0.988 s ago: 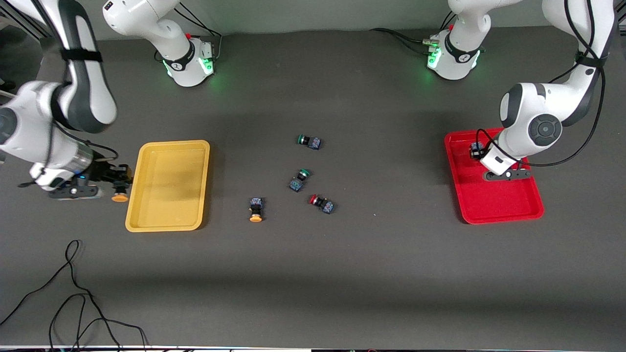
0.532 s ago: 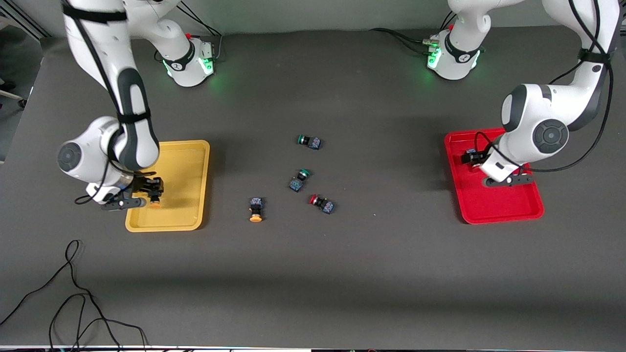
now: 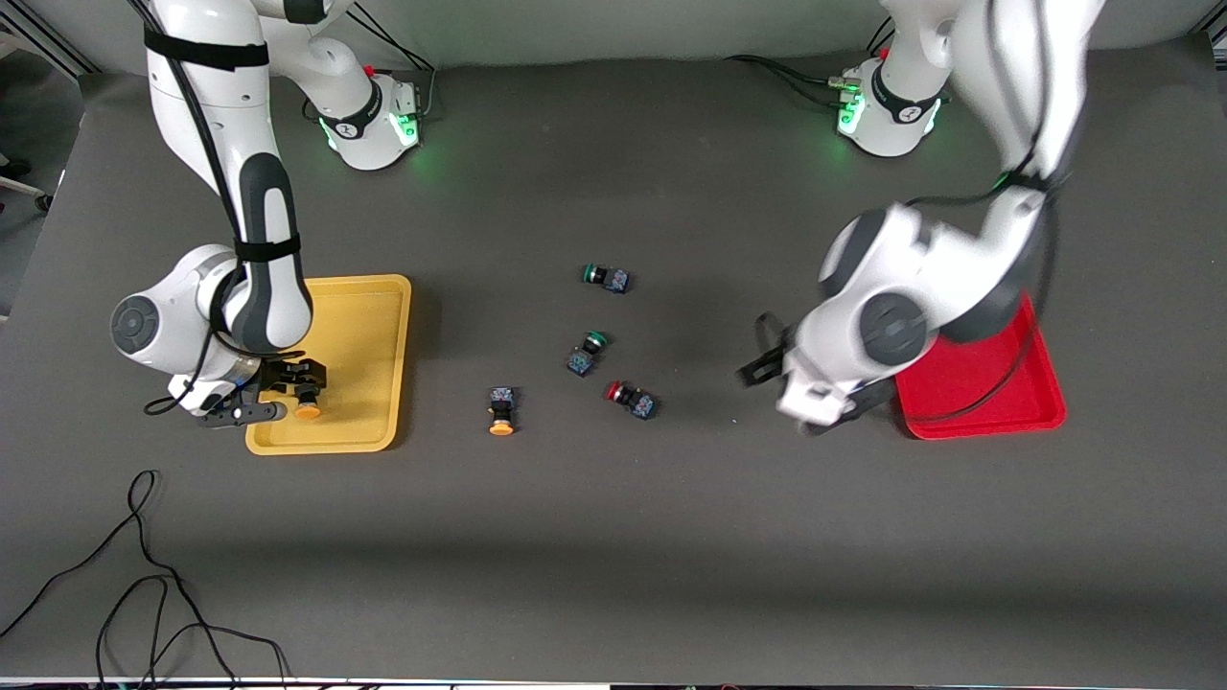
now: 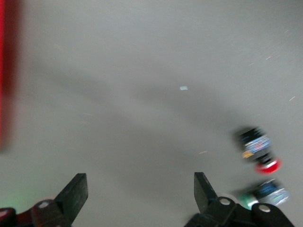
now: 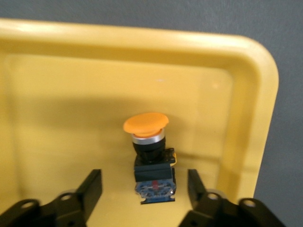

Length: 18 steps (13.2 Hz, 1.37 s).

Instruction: Place red and yellow buttons in trays

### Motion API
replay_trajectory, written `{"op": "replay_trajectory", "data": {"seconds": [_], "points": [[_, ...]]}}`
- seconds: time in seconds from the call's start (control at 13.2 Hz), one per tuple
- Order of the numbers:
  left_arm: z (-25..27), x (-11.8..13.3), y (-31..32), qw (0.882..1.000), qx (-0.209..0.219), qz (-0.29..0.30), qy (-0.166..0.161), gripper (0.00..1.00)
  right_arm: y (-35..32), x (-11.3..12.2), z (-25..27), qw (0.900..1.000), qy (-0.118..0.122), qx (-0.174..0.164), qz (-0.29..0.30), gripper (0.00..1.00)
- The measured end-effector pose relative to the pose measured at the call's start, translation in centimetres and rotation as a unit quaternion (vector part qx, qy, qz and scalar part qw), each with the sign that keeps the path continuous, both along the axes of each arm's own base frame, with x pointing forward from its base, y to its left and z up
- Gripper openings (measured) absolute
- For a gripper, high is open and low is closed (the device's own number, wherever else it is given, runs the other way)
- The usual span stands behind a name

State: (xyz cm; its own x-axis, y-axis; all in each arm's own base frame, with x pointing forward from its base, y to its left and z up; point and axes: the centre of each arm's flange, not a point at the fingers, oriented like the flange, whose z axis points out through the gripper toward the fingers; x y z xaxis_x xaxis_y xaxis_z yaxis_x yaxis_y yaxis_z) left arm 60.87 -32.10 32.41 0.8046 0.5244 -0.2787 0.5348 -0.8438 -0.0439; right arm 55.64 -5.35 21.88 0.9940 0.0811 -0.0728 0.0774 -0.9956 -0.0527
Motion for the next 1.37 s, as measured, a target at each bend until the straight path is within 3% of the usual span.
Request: {"op": "replay_trajectory", "data": {"seconds": [0.08,0.3,0.46,0.61,0.91,1.14,1.22,1.37], "points": [[-2.1,1.1,-2.4,0.999,-0.002,0.04,0.005,1.0,-0.2,0.7,1.6,1.0,0.002,0.003,-0.003,0.99],[-7.0,2.8,-7.9,0.991,-0.023,0.132,-0.008,1.0,2.0,3.4,9.9,0.999,0.024,-0.004,-0.031,1.0],[-9.3,3.2,-9.9,0.986,-0.043,0.161,-0.017,1.0,5.6,4.6,14.8,0.998,0.022,0.001,-0.051,1.0],[-11.1,3.5,-10.5,0.983,-0.052,0.173,-0.021,1.0,10.3,5.2,16.6,0.997,0.013,-0.004,-0.079,1.0],[-12.6,2.5,-11.7,0.984,-0.047,0.17,-0.012,0.99,24.6,4.8,15.9,0.994,-0.003,-0.011,-0.105,1.0],[-13.9,1.2,-13.1,0.986,-0.04,0.164,-0.002,0.96,32.2,4.1,12.1,0.994,-0.029,-0.009,-0.104,1.0],[-14.4,0.9,-13.2,0.986,-0.038,0.163,0.001,0.92,33.4,4.0,10.2,0.994,-0.033,-0.001,-0.109,1.0],[-14.9,0.7,-13.2,0.986,-0.034,0.162,0.005,0.65,34.5,4.2,5.8,0.991,-0.042,0.002,-0.124,1.0]]}}
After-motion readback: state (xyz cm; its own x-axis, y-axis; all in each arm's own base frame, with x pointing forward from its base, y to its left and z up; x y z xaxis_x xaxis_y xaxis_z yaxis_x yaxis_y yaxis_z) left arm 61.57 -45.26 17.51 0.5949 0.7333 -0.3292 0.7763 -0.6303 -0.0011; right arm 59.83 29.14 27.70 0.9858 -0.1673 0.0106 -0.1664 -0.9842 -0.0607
